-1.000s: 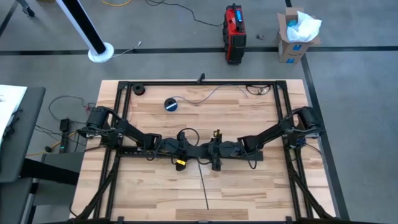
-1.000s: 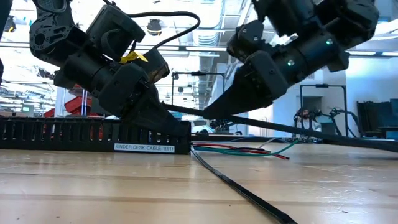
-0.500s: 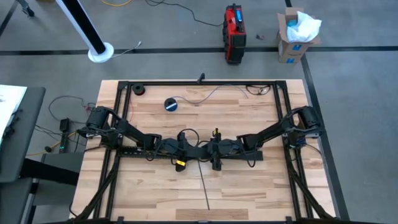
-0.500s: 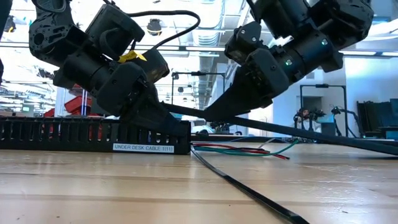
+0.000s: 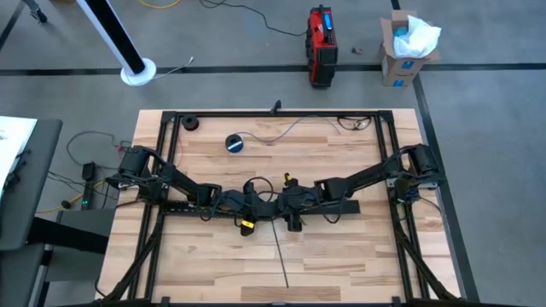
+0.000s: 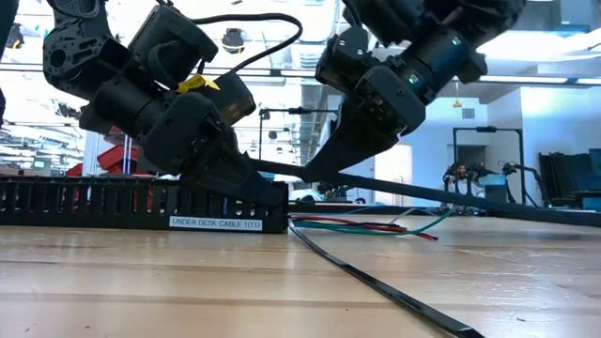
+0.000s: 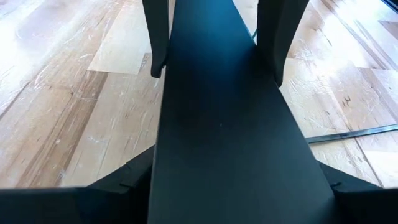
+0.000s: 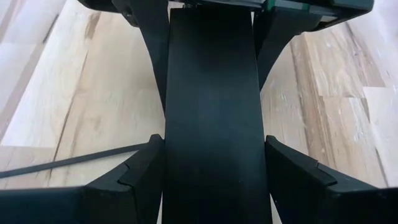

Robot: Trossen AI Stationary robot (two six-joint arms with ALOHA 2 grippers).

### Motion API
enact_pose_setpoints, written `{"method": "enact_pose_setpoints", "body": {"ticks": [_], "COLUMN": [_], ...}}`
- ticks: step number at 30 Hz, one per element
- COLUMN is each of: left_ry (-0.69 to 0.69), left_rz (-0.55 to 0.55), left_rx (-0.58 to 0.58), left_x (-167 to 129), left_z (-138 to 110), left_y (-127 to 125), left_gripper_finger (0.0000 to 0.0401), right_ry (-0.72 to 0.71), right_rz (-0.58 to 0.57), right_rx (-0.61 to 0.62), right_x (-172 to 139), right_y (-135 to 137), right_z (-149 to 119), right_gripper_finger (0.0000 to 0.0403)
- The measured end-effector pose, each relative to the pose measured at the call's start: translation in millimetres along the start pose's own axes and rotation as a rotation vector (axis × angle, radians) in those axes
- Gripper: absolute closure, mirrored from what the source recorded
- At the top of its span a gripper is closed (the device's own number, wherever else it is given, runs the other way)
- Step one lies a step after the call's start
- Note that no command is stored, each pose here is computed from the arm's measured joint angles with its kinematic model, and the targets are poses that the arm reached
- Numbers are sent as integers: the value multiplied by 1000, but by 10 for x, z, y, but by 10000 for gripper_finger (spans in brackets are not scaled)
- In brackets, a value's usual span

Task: Ziptie cables
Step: Close the black cable duct with the black cable duct cover

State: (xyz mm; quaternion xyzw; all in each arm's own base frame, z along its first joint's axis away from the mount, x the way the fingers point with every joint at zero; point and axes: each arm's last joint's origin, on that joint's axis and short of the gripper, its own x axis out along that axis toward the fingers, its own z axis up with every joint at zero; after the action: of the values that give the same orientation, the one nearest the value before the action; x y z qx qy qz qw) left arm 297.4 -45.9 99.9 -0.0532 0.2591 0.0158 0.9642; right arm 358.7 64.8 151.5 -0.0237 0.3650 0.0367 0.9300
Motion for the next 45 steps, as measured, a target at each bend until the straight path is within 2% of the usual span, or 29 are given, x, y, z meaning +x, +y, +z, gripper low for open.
{"method": "enact_pose_setpoints", "body": {"ticks": [7, 14, 22, 27, 45], "left_ry": [-3, -4, -4, -7, -5], "left_rz": [-3, 0, 2, 1, 13], "left_rx": [-1, 11, 10, 9, 23], "left_x": [1, 1, 1, 1, 2], "left_z": [4, 5, 5, 8, 6], "left_y": [-2, -1, -1, -1, 8], "left_gripper_finger": [171, 171, 171, 171, 171], "right_ry": [44, 96, 104, 164, 257], "right_rz": [41, 69, 70, 74, 95], "right_rx": [7, 51, 22, 4, -43], "right_x": [-25, -32, -33, -80, -108], "right_y": [16, 25, 24, 28, 57], "right_z": [92, 60, 55, 158, 73], "right_gripper_finger": [177, 177, 177, 177, 177]}}
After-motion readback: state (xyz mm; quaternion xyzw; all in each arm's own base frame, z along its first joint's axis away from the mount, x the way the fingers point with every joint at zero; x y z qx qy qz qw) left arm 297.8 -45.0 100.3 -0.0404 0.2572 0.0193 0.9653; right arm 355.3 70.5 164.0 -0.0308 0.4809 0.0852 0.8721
